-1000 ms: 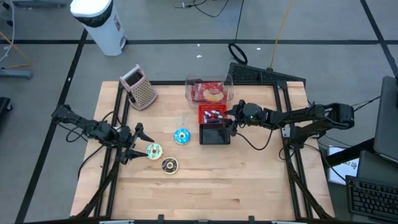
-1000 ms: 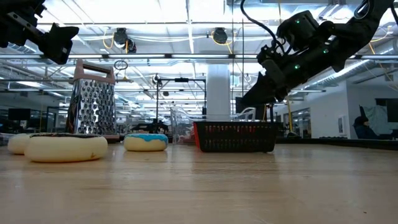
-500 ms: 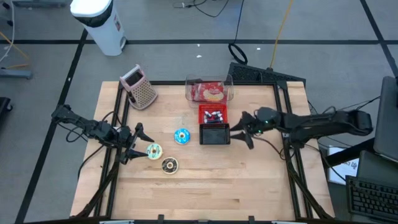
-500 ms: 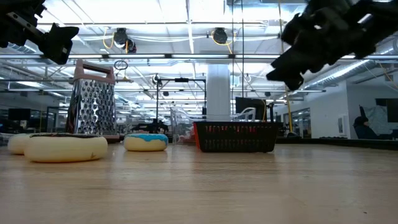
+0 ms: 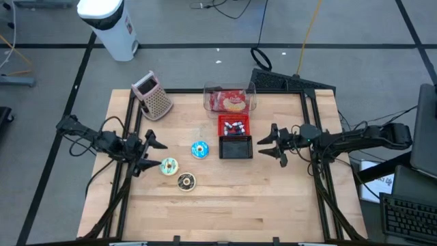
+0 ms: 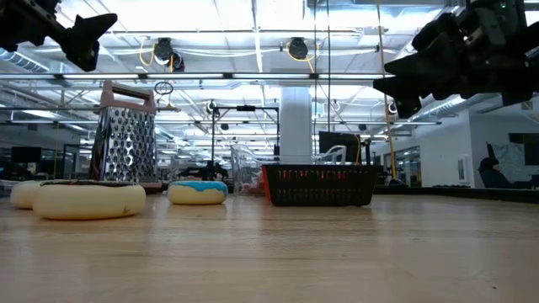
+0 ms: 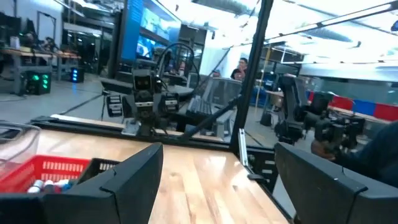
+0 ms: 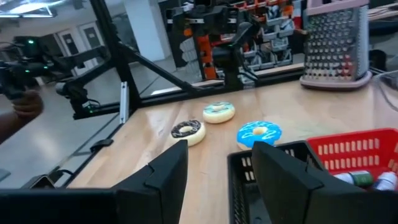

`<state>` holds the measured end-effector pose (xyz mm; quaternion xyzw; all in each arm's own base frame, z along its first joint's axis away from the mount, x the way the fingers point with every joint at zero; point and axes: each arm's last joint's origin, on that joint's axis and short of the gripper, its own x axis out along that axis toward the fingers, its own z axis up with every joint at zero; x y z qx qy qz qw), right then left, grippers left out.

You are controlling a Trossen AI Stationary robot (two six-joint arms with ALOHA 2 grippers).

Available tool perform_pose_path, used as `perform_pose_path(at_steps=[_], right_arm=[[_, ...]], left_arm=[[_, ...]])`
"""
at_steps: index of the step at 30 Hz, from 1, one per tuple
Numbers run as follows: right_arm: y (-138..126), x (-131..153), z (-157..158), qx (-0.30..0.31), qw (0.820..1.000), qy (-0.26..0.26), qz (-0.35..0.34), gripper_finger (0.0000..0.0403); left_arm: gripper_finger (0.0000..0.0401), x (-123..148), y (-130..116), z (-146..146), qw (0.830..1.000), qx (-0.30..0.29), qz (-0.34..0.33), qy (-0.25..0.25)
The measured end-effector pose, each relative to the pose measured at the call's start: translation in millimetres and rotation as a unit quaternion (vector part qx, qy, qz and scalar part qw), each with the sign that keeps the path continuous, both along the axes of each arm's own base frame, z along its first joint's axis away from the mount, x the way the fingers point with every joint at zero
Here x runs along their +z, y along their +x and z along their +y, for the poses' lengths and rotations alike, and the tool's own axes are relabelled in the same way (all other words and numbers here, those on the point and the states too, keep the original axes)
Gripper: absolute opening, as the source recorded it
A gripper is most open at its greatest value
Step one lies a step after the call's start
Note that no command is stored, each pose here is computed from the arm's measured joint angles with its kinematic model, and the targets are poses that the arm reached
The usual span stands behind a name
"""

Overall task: Pick & Place Food Item
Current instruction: Put the blue doughnut into the black bin

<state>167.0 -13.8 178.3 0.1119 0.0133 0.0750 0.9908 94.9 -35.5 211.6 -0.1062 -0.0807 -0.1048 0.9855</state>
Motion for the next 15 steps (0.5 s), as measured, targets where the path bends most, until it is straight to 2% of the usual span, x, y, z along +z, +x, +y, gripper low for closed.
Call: perform_pose_path(at_steps=[3, 6, 8, 12, 15], right_arm=[[-0.3, -0.5, -3.0, -0.011, 1.0, 0.0, 0.002, 0.0167], [-0.5, -0.7, -5.8, -0.028, 1.0, -0.003, 0.002, 0.0167], [-0.7, -0.9, -7.4, -0.032, 0.999, -0.011, 0.002, 0.0167], [-1.1, -2.2, -10.1, -0.04, 0.999, -0.015, 0.009, 0.0167], [-1.5, -3.1, -12.2, -0.046, 0.999, -0.014, 0.013, 0.0167]], left_arm=[[0.031, 0.1, 1.0, 1.7, 0.999, 0.034, 0.002, -0.008], [0.031, 0.3, 1.3, 6.3, 0.992, 0.104, 0.01, -0.072], [0.031, -2.1, 3.6, 7.8, 0.985, 0.144, 0.023, -0.094], [0.031, -14.3, 15.1, 5.4, 0.973, 0.19, 0.078, -0.108], [0.031, -28.0, 26.6, 5.3, 0.957, 0.235, 0.127, -0.117]])
